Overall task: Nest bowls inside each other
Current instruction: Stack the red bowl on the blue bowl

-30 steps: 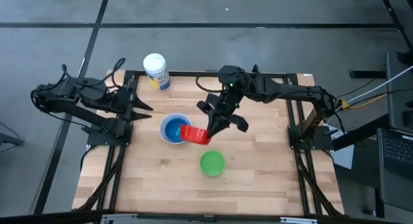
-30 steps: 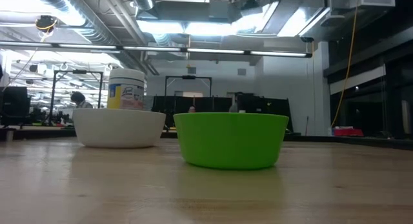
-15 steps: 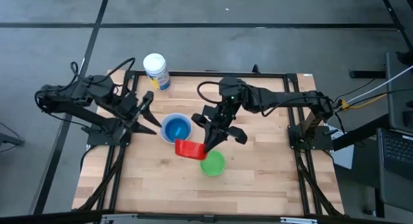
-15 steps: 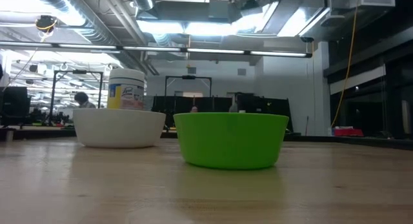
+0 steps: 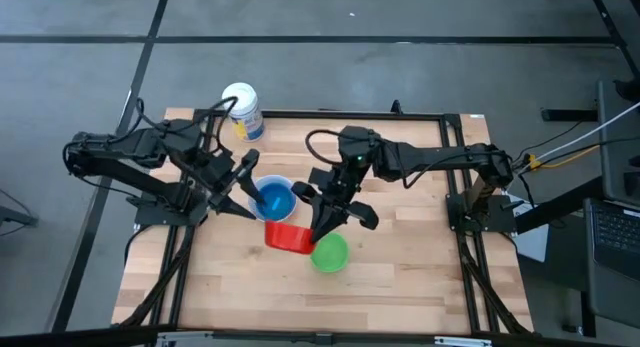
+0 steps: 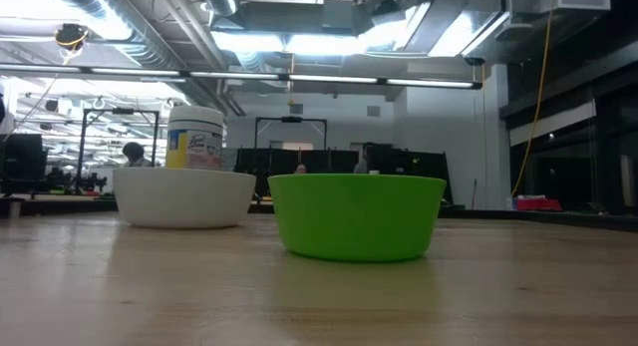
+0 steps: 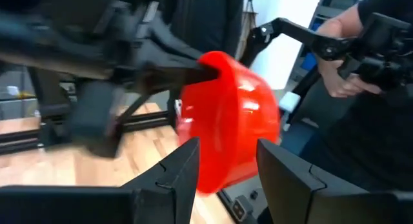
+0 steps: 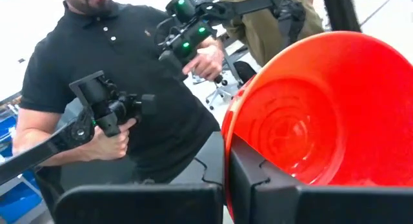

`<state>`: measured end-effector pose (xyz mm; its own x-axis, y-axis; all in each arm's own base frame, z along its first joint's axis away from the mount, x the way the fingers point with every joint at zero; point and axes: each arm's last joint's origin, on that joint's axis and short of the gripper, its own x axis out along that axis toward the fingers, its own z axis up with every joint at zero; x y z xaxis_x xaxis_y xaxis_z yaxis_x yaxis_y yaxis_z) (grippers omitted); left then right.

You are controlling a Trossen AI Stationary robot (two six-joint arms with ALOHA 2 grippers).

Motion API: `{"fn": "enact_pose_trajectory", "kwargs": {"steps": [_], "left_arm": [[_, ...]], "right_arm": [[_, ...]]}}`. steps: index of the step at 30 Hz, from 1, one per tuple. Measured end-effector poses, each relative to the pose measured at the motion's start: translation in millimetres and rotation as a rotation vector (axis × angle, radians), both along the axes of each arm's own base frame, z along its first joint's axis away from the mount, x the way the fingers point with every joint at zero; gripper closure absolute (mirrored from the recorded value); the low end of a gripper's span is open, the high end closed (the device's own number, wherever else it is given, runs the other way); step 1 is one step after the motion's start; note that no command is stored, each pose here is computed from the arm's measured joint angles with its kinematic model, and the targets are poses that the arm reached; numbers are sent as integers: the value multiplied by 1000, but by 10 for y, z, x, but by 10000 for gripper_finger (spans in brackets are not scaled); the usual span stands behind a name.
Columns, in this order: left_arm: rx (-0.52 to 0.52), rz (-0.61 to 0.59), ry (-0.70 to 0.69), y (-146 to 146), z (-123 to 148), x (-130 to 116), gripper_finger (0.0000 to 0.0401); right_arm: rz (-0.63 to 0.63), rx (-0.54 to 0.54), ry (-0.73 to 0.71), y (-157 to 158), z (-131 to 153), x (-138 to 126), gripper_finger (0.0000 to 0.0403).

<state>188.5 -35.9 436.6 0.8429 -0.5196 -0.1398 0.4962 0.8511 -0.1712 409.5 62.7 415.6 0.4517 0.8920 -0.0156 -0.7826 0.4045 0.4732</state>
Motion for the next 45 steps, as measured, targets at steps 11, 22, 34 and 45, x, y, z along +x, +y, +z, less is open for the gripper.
{"fn": "enact_pose_trajectory", "kwargs": {"steps": [11, 22, 34, 45], "left_arm": [[-56, -92, -5, 29, 5, 102, 255], [-95, -179, 12, -10, -37, 260, 255], [-72, -285, -22, -37, -32, 260, 393], [1, -86, 184, 29, -210, 107, 399]], "right_arm": [[-12, 10, -19, 23, 29, 0, 401], [-40, 16, -67, -47, 29, 54, 401], [-59, 27, -72, -34, 17, 85, 395], [-194, 131, -277, -152, 437, 3, 299]]}}
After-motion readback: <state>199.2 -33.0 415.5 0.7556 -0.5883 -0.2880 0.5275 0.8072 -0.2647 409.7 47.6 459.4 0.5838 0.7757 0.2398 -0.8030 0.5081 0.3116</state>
